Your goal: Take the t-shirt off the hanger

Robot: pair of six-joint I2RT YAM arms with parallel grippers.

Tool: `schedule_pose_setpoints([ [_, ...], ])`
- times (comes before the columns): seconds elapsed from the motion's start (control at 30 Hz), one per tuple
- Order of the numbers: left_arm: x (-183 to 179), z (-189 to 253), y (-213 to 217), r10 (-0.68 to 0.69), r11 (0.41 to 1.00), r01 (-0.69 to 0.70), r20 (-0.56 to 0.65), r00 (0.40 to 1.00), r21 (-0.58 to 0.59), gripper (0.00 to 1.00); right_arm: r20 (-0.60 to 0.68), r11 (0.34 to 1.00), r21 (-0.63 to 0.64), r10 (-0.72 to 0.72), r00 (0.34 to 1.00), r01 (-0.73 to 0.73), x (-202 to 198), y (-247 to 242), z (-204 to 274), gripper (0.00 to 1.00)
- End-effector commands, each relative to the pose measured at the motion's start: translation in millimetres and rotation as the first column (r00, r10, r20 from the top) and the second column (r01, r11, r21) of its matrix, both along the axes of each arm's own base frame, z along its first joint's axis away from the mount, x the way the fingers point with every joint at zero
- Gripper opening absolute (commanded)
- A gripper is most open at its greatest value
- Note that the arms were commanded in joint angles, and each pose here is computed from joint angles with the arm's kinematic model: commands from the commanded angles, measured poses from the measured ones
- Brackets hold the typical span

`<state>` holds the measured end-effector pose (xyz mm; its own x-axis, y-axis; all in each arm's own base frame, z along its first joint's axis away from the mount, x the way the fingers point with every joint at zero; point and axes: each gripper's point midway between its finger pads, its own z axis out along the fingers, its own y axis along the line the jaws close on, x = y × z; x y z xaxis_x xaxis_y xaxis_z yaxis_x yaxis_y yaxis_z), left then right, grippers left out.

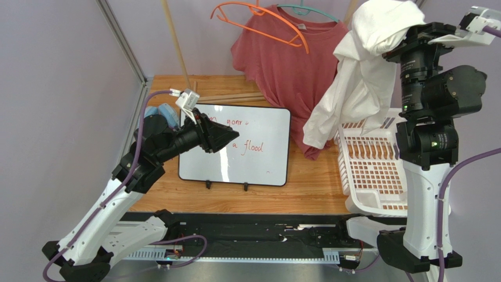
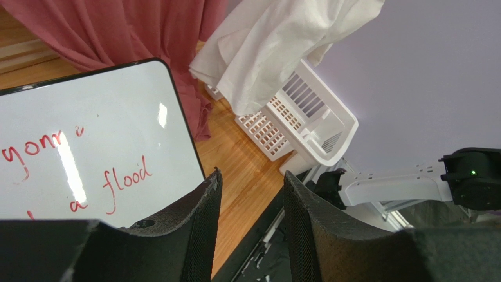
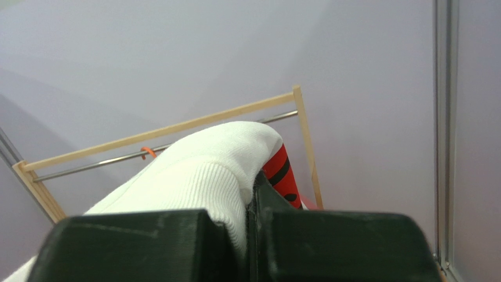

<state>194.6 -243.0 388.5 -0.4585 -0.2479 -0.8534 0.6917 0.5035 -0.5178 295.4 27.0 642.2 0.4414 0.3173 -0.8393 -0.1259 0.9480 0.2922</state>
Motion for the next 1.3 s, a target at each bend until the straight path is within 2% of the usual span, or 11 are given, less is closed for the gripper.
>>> schedule_pose_setpoints([
  [0.0,-6,-1,16,0.053,0.999,-0.053,0.005,0.999,-0.002,0.48,0.111,0.982,-0.031,-0.180,0.977,0.185,-26,-33,45,0.00],
  [0.13,-9,-3,24,0.083,0.996,-0.083,0.011,0.996,0.011,0.48,0.163,0.949,-0.037,-0.304,0.939,0.314,-45,-55,70,0.00],
  [0.23,-11,-1,27,0.088,0.996,-0.088,0.017,0.996,0.010,0.48,0.149,0.915,-0.051,-0.389,0.909,0.400,-47,-69,70,0.00],
  [0.47,-4,0,21,0.079,0.996,-0.080,0.020,0.997,0.037,0.48,0.043,0.838,-0.074,-0.538,0.842,0.540,-42,-98,35,0.00],
  [0.67,-6,0,16,0.048,0.998,-0.048,0.016,0.999,0.031,0.48,-0.143,0.801,-0.048,-0.597,0.789,0.597,-33,-116,-42,0.00],
  [0.93,-20,-21,11,-0.024,0.999,0.026,-0.049,0.998,0.039,0.48,-0.427,0.701,-0.071,-0.664,0.614,0.709,-34,-143,-165,0.00],
  [1.03,-28,-25,7,-0.064,0.998,0.065,-0.071,0.995,0.011,0.48,-0.474,0.748,-0.030,-0.594,0.650,0.663,-33,-136,-199,0.00],
  [1.13,-37,-29,6,-0.093,0.996,0.092,-0.091,0.991,-0.021,0.47,-0.586,0.790,-0.033,-0.511,0.629,0.612,-23,-123,-253,0.00],
  [1.17,-42,-27,7,-0.104,0.994,0.102,-0.087,0.991,-0.036,0.47,-0.646,0.769,-0.061,-0.516,0.562,0.637,-28,-131,-281,0.00],
  [1.23,-46,-31,7,-0.119,0.992,0.114,-0.103,0.988,-0.057,0.47,-0.694,0.752,-0.007,-0.478,0.538,0.659,-30,-131,-307,0.00],
  [1.27,-50,-29,9,-0.126,0.990,0.120,-0.097,0.987,-0.069,0.47,-0.730,0.742,-0.014,-0.466,0.500,0.671,-35,-134,-325,0.00],
])
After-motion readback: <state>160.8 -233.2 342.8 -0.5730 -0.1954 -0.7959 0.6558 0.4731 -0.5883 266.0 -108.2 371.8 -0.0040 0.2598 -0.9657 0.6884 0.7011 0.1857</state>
